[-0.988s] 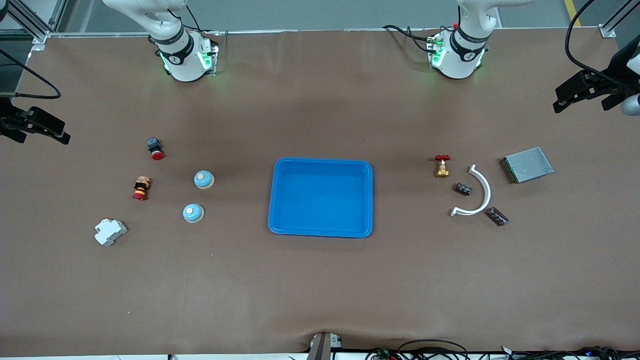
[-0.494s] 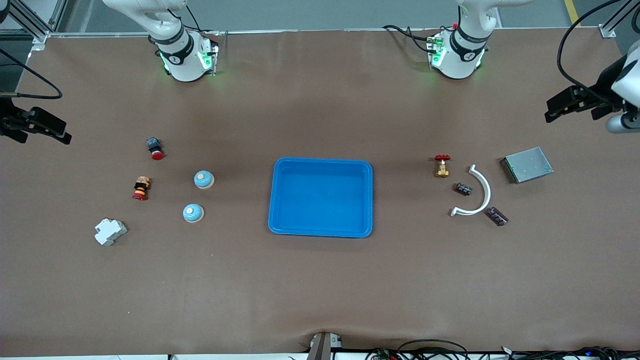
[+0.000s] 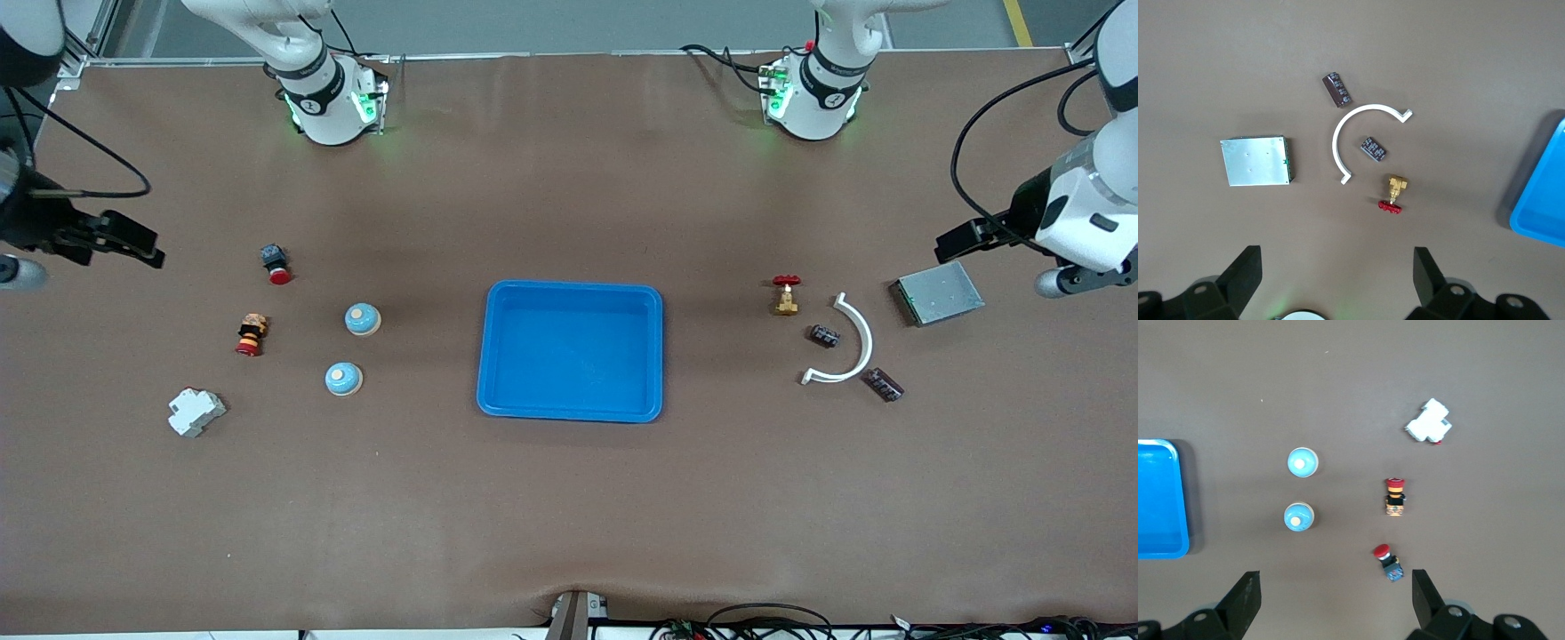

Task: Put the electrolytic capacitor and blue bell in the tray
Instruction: 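Move the right gripper to the bell while the left gripper nears the capacitor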

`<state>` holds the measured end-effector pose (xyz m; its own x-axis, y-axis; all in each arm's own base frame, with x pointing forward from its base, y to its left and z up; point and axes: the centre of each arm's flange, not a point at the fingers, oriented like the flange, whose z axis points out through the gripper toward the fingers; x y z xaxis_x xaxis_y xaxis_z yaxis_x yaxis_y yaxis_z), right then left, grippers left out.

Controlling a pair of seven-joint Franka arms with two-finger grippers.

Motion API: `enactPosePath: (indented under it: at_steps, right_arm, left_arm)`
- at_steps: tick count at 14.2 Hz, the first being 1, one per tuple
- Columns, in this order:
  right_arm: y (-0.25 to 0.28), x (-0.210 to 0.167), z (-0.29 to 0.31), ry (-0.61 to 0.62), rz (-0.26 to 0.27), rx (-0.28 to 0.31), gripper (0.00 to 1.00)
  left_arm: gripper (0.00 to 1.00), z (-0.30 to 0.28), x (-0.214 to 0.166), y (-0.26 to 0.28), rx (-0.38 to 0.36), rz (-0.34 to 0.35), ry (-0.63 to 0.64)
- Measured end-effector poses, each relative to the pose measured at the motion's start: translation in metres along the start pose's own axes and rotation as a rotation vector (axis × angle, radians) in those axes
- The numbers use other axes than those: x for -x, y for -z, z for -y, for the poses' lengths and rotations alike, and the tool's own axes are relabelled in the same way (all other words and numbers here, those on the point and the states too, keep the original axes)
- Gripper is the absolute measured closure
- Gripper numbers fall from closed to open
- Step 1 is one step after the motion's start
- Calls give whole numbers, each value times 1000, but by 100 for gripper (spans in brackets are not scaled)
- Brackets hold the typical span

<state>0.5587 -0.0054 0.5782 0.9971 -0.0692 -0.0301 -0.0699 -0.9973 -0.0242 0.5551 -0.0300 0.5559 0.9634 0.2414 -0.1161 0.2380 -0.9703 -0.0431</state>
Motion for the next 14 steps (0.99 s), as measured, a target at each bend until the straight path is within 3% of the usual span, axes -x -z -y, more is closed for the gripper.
enactPosePath:
  at_steps: [14]
  right_arm:
    - [-185,27,66,-31,0,8,0]
  left_arm:
    - [0,-2,-4,-102,-10,23,291]
